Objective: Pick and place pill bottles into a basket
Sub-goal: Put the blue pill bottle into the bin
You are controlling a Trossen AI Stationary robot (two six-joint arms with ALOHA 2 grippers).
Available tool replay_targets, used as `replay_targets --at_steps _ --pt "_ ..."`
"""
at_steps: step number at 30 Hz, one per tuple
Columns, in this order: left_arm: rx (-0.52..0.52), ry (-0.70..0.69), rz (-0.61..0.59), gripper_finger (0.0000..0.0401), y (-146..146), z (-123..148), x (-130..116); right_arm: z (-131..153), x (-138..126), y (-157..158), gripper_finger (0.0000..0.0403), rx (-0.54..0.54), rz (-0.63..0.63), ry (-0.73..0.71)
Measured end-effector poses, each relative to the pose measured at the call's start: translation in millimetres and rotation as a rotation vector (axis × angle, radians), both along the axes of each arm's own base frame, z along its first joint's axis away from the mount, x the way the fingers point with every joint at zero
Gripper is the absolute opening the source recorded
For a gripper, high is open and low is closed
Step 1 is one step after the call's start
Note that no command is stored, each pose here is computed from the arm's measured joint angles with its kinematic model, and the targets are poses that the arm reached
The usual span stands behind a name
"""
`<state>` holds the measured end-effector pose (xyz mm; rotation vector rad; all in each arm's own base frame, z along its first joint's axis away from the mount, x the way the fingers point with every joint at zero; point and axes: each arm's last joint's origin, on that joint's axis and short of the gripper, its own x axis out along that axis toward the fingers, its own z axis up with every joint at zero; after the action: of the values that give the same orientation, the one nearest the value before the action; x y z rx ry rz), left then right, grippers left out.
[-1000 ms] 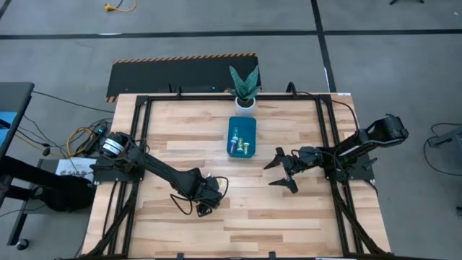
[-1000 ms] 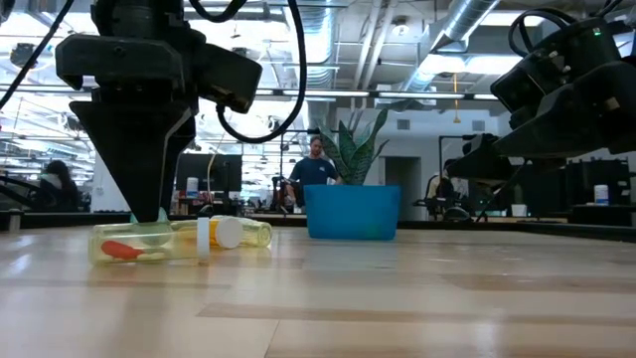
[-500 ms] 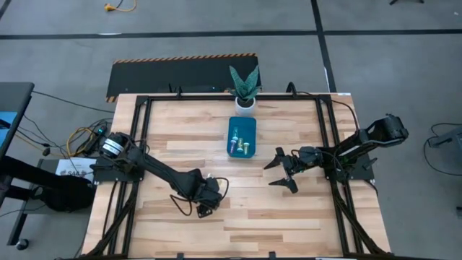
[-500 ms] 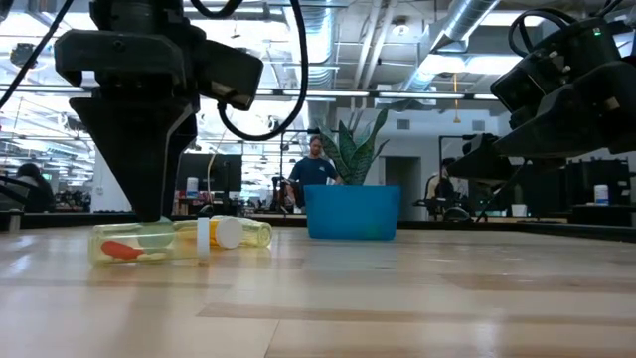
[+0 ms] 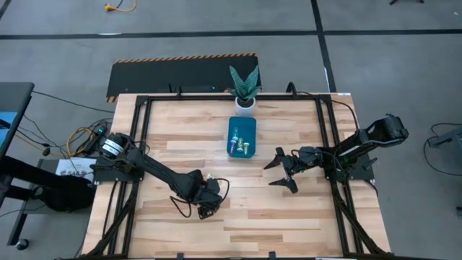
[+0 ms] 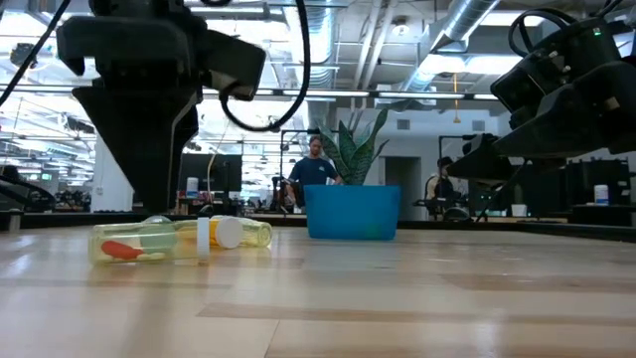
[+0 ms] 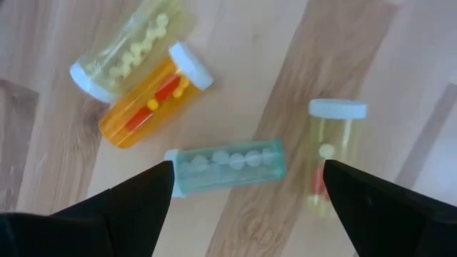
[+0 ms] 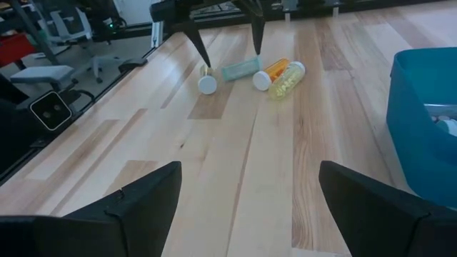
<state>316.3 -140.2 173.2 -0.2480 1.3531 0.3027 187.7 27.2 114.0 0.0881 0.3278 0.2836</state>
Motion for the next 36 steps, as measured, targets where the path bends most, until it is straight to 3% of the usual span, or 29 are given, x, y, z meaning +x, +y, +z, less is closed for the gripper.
replay_targets --at_steps 6,20,36 --pt "0.055 -0.005 0.006 0.0346 -4.5 7.3 -1.5 0.0 0.0 0.0 0.0327 0.0 0.0 0.0" --pt "0.025 0.067 0.044 0.0345 -3.2 -6.3 -0.1 0.2 0.2 0.0 0.0327 -0.004 0.001 -0.002" --pt "0.046 0.053 0.071 0.0345 -1.9 -6.1 0.4 0.4 0.5 0.1 0.0327 -0.01 0.003 -0.005"
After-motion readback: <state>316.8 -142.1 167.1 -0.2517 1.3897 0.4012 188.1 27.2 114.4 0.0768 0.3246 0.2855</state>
